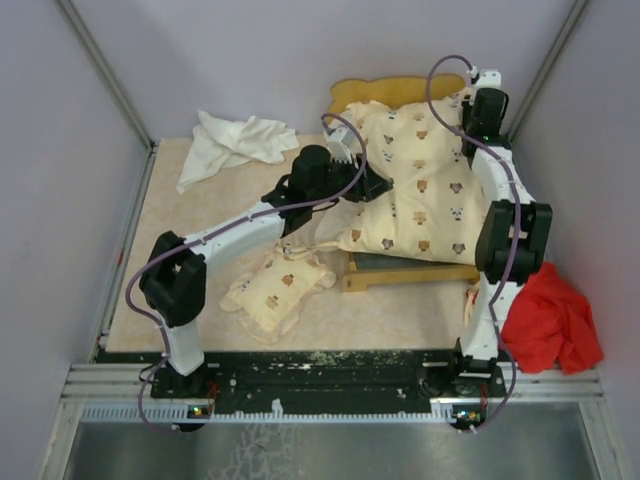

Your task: Set up the pet bed

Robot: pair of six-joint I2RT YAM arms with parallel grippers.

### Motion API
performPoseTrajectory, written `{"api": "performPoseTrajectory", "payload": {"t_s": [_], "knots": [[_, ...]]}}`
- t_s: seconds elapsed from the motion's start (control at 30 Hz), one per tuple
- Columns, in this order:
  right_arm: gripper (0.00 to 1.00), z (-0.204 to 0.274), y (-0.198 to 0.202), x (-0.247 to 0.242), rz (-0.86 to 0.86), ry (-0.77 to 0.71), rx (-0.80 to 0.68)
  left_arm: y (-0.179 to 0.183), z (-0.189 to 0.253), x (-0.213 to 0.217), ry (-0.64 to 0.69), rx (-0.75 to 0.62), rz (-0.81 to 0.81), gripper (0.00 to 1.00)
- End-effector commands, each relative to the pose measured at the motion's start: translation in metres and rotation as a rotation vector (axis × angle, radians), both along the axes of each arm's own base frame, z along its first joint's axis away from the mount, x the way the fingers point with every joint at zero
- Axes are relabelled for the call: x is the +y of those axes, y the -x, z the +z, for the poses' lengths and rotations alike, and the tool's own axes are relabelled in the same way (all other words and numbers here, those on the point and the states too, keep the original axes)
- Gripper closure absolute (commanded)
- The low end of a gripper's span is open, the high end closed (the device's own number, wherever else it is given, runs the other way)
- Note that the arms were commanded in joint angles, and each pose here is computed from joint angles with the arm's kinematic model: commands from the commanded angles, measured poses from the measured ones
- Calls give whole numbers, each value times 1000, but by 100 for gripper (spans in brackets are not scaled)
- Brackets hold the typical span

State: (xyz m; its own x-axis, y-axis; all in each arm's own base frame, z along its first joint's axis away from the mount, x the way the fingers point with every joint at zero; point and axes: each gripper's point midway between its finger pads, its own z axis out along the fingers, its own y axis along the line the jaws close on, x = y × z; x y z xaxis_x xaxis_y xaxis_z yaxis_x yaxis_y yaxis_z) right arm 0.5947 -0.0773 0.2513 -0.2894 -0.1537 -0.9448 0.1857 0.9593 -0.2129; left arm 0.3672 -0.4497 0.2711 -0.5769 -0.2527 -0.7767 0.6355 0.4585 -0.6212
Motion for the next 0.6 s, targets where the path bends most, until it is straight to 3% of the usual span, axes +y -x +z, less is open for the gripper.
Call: {"api": "performPoseTrajectory", "payload": {"t_s": [0.0,0.07,0.13,0.17,0.23,0.37,0.57], "knots": [[59,71,-7,-34,-173,-79,-126,-26,8,38,-161,-102,126,44],[43,69,6,-39,-279,-183,-101,-39,11,57,-217,-139,211,34],[27,67,23,-34,-336,-287,-61,-58,14,77,-284,-177,289,33],[25,62,34,-31,-365,-337,-33,-71,13,89,-317,-176,340,34],[24,55,59,-23,-417,-422,8,-97,0,116,-343,-123,428,37],[24,49,116,-3,-509,-605,51,-130,-32,143,-261,13,402,46],[27,24,219,53,-648,-811,154,-145,-55,119,-199,-9,242,46]]}}
